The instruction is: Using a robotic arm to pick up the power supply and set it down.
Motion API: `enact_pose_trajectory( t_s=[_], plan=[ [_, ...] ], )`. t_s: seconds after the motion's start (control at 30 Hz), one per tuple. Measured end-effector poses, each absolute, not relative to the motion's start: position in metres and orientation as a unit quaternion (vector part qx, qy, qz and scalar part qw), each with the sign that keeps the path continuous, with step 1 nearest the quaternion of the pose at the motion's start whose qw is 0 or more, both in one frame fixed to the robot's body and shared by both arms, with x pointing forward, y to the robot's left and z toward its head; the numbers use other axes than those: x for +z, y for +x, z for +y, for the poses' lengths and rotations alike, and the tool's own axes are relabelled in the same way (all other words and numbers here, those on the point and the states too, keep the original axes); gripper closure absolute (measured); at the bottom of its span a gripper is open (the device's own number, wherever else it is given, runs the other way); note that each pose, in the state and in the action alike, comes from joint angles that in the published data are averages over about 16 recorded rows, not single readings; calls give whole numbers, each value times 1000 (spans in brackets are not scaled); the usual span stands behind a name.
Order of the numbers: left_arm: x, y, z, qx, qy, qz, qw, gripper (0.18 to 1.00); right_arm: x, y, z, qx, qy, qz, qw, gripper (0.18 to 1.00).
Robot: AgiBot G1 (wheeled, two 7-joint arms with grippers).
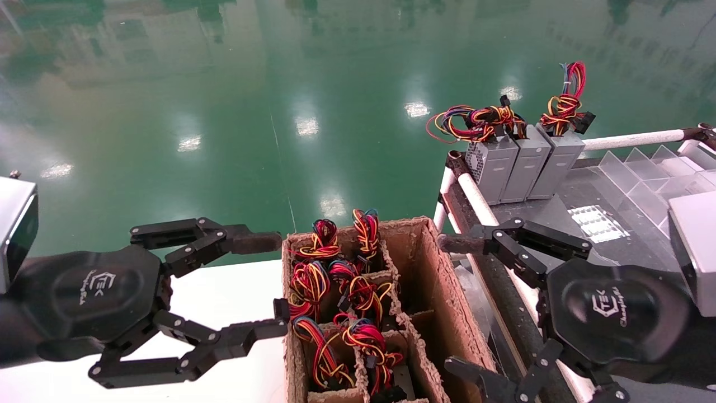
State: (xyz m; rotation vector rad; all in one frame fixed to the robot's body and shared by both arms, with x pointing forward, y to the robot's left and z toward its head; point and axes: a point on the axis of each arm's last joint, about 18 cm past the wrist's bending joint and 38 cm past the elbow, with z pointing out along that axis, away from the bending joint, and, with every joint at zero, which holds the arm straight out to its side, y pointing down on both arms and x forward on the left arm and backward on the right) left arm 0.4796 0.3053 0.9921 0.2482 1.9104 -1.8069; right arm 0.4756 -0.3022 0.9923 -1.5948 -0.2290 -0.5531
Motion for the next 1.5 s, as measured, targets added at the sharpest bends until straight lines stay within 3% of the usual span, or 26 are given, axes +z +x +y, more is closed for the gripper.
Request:
enact_pose_trajectory(
  t_s=[0.27, 0.6, 0.8, 1.2, 1.5],
  plan=[
    [992, 480, 305, -663, 91, 701, 248, 553, 992, 476, -302, -245, -705, -101, 659, 178],
    [992, 480, 305, -663, 91, 701, 248, 791, 987, 485, -309, -255, -709, -79, 652, 178],
    [992, 480, 305, -663, 91, 701, 248, 886, 972, 502, -308, -252, -731, -48, 632, 178],
    [992, 480, 305, -663, 91, 701, 248, 982, 925, 537, -265, -192, -812, -35, 550, 178],
    [992, 480, 305, -663, 91, 701, 248, 964, 902, 539, -228, -148, -844, -77, 509, 178]
  ],
)
